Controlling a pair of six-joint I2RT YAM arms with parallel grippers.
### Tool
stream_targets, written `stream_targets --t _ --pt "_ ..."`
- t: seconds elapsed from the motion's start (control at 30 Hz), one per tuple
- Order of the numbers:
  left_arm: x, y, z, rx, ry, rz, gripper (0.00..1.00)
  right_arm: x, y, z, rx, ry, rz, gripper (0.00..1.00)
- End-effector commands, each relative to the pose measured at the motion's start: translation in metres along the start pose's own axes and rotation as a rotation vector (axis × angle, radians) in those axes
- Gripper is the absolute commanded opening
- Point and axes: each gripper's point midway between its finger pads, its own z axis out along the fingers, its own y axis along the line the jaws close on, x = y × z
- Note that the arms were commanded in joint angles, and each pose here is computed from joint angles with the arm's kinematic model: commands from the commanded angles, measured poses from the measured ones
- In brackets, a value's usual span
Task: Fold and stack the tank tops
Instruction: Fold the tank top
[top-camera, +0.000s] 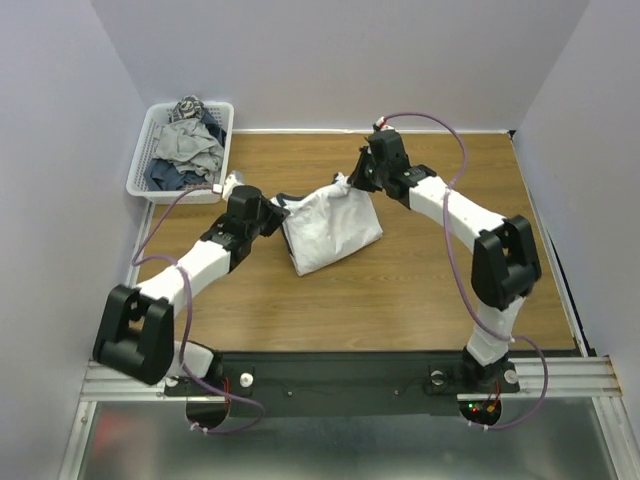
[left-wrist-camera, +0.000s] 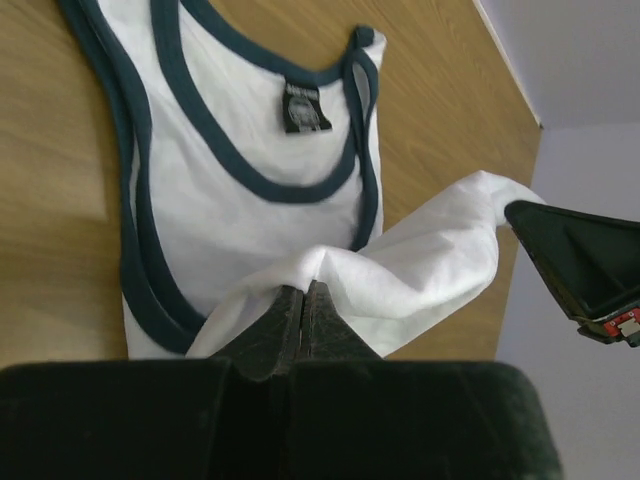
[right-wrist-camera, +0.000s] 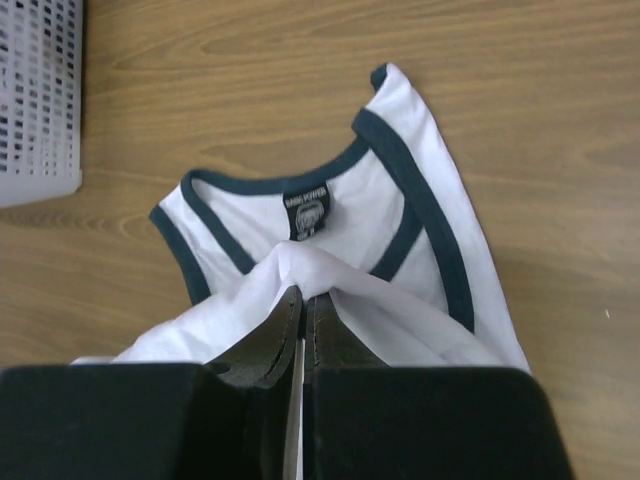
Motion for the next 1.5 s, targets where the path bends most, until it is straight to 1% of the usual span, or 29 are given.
stream_targets --t 0.0,0.03,0.07,0.13,0.17,0.2,0.33,0.43,0.47,0.5,0.53,0.57,0.6,0.63,0.7,0.73,0.77,0.87,0.9,0.93,0.97,1.0,1.07,1.1,1.17,1.2,1.23,1.33,1.47 --pt "-0.055 -0.033 0.028 0.129 -0.129 -0.017 0.0 -0.037 0.027 0.042 -0.146 -0.058 -0.001 0.0" --pt "-0.051 -0.023 0.046 0.109 -0.099 -0.015 0.0 -0.039 0.025 0.052 -0.146 -0.059 0.001 0.0" --pt "-0.066 -0.019 0.064 0.101 -0.124 -0.007 0.0 -0.044 0.029 0.07 -0.158 -0.063 -0.006 0.0" --pt "-0.08 -0.01 0.083 0.077 -0.145 -0.009 0.0 -0.048 0.026 0.088 -0.153 -0.074 -0.006 0.0" --pt "-0.082 -0.009 0.092 0.079 -0.144 -0.007 0.0 -0.057 0.032 0.094 -0.171 -0.088 -0.007 0.0" --pt "-0.081 -0.005 0.106 0.072 -0.129 -0.003 0.0 -0.049 0.025 0.11 -0.166 -0.066 -0.003 0.0" --pt "-0.079 0.005 0.129 0.06 -0.106 0.013 0.0 -0.046 0.019 0.133 -0.178 -0.048 -0.002 0.02" --pt "-0.082 0.006 0.135 0.058 -0.115 0.03 0.0 -0.048 0.011 0.14 -0.167 -0.051 0.007 0.17" --pt "-0.085 0.004 0.137 0.064 -0.117 0.037 0.0 -0.049 0.009 0.14 -0.165 -0.052 0.013 0.27" --pt "-0.086 0.004 0.137 0.064 -0.122 0.046 0.01 -0.052 0.009 0.14 -0.165 -0.058 0.012 0.32" --pt "-0.091 0.002 0.137 0.068 -0.132 0.05 0.05 -0.053 0.01 0.139 -0.165 -0.061 0.008 0.37" --pt "-0.095 -0.001 0.137 0.073 -0.143 0.052 0.09 -0.054 0.009 0.14 -0.161 -0.065 -0.001 0.48" --pt "-0.102 -0.002 0.136 0.076 -0.157 0.056 0.26 -0.056 0.008 0.139 -0.156 -0.071 -0.002 0.54" --pt "-0.106 -0.003 0.136 0.078 -0.163 0.054 0.38 -0.059 0.009 0.137 -0.153 -0.081 -0.003 0.59" --pt "-0.117 -0.007 0.131 0.088 -0.185 0.058 0.47 -0.064 0.009 0.13 -0.141 -0.097 -0.009 0.68" --pt "-0.125 -0.007 0.128 0.081 -0.207 0.064 0.49 -0.066 0.007 0.125 -0.135 -0.101 -0.017 0.71" --pt "-0.131 -0.011 0.122 0.085 -0.226 0.068 0.55 -0.067 0.006 0.121 -0.129 -0.107 -0.021 0.71" --pt "-0.137 -0.011 0.114 0.053 -0.245 0.079 0.55 -0.059 0.005 0.113 -0.115 -0.096 -0.036 0.71" --pt "-0.144 -0.01 0.109 0.034 -0.279 0.08 0.53 -0.049 0.001 0.11 -0.095 -0.083 -0.05 0.67" --pt "-0.143 -0.01 0.107 0.029 -0.279 0.087 0.51 -0.042 0.007 0.108 -0.097 -0.075 -0.07 0.63" --pt "-0.137 -0.007 0.107 -0.007 -0.27 0.091 0.49 -0.036 0.01 0.106 -0.1 -0.067 -0.094 0.54" --pt "-0.138 -0.012 0.106 -0.011 -0.272 0.111 0.43 -0.032 0.005 0.107 -0.061 -0.078 -0.103 0.5" --pt "-0.125 -0.014 0.107 -0.03 -0.242 0.138 0.34 -0.023 0.011 0.112 -0.067 -0.066 -0.124 0.47" --pt "-0.115 -0.017 0.11 -0.033 -0.225 0.153 0.24 -0.025 0.013 0.116 -0.073 -0.069 -0.124 0.44" --pt "-0.102 -0.017 0.114 -0.036 -0.2 0.161 0.15 -0.019 0.01 0.126 -0.066 -0.059 -0.126 0.4" --pt "-0.09 -0.016 0.12 -0.036 -0.171 0.169 0.06 -0.019 0.01 0.129 -0.069 -0.057 -0.129 0.39" --pt "-0.086 -0.015 0.122 -0.037 -0.159 0.172 0.01 -0.018 0.012 0.137 -0.077 -0.055 -0.132 0.38" --pt "-0.072 -0.016 0.138 -0.023 -0.105 0.191 0.0 -0.023 0.016 0.147 -0.089 -0.067 -0.142 0.37" --pt "-0.06 -0.022 0.168 0.018 -0.037 0.241 0.0 -0.025 0.01 0.176 -0.071 -0.092 -0.17 0.37"
